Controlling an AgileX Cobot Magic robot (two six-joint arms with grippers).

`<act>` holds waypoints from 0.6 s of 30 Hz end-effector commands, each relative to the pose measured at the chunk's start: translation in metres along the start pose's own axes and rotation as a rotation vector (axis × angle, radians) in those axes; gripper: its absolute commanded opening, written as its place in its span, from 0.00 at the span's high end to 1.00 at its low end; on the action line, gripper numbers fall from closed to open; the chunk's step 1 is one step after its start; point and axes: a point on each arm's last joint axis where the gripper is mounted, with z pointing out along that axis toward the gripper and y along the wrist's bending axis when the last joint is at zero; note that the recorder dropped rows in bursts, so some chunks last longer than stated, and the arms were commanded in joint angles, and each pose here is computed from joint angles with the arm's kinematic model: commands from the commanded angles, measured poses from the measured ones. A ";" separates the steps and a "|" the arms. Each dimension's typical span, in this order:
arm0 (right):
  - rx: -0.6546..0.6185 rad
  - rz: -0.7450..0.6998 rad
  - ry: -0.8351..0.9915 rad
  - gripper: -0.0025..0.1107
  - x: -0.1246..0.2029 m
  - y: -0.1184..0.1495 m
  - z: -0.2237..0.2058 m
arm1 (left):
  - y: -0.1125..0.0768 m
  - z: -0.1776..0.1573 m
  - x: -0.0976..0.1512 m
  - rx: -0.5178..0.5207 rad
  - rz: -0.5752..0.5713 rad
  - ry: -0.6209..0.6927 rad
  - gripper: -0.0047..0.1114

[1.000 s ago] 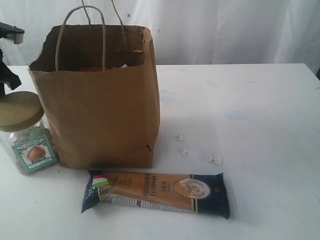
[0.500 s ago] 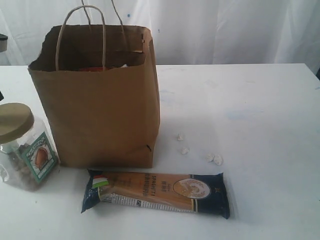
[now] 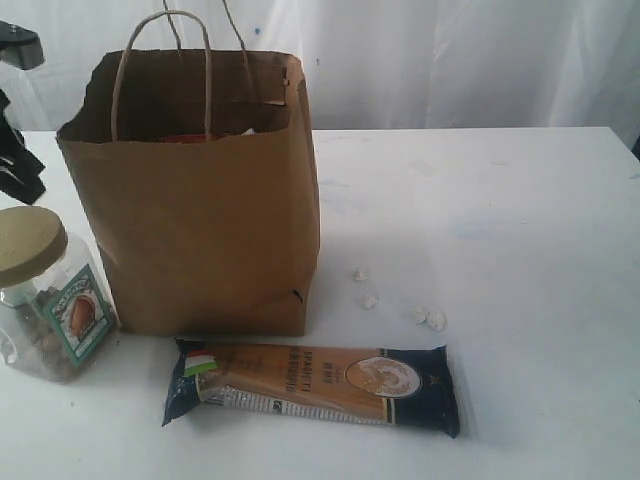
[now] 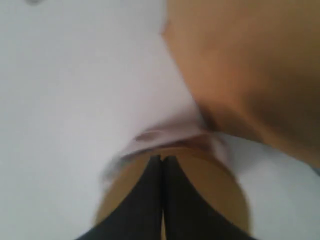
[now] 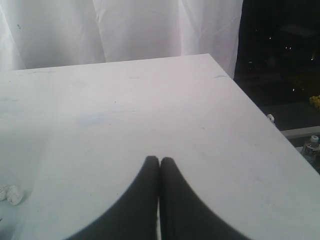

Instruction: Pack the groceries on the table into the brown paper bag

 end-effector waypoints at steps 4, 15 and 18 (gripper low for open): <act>0.000 -0.007 -0.003 0.98 0.000 0.000 0.000 | -0.035 -0.012 0.002 0.351 0.232 -0.049 0.96; 0.000 -0.007 -0.003 0.98 0.000 0.000 0.000 | -0.039 0.016 0.032 0.428 0.373 0.094 0.96; 0.000 -0.007 -0.003 0.98 0.000 0.000 0.000 | -0.038 0.030 0.036 0.393 0.379 0.055 0.96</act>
